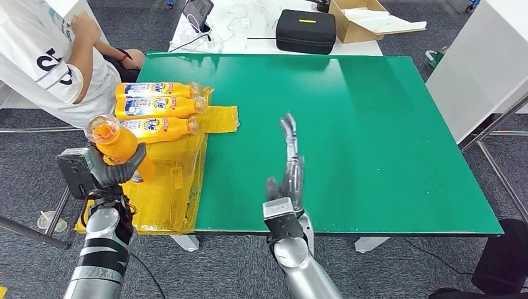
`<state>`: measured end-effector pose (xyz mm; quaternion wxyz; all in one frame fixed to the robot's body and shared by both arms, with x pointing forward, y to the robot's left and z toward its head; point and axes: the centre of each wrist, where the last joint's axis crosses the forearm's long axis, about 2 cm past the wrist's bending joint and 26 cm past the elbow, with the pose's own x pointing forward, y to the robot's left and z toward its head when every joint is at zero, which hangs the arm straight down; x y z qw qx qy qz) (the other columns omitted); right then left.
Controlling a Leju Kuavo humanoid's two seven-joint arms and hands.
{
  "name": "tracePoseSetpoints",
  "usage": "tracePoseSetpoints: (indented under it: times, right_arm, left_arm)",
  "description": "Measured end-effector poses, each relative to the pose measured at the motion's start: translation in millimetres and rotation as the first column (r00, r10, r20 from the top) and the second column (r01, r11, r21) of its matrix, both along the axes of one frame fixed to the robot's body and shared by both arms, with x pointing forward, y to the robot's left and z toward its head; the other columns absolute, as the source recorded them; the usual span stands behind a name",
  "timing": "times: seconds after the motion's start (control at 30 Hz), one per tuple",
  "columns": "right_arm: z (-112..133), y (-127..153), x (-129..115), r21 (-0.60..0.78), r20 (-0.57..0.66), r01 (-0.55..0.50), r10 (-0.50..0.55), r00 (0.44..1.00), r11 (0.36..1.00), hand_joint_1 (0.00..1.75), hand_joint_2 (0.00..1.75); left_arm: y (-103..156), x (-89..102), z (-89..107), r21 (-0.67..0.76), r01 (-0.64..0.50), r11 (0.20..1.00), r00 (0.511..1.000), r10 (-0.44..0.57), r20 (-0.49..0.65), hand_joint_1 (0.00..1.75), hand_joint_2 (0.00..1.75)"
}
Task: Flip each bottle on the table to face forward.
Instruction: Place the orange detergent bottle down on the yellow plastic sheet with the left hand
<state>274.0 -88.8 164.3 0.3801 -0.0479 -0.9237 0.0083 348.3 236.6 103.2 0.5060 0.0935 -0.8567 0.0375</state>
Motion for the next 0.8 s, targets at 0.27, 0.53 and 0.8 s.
tracePoseSetpoints:
  times: [0.27,0.53,0.8]
  right_arm:
    - [20,-6,-7,0.121,0.057,0.043,-0.050,0.997,0.992,0.00,0.00]
    - [18,-11,-3,0.201,0.013,0.024,-0.028,1.000,0.979,0.00,0.00]
    - [13,-13,3,0.202,-0.015,-0.037,0.041,0.999,0.979,0.00,0.00]
  left_arm:
    - [12,10.4,11.9,0.168,-0.082,0.982,0.996,0.074,0.051,1.75,1.75]
    - [19,17.6,17.1,0.523,0.023,0.852,0.996,-0.062,0.058,1.75,1.75]
    - [36,7.8,-18.7,0.864,0.290,0.412,0.950,-0.237,-0.205,1.75,1.75]
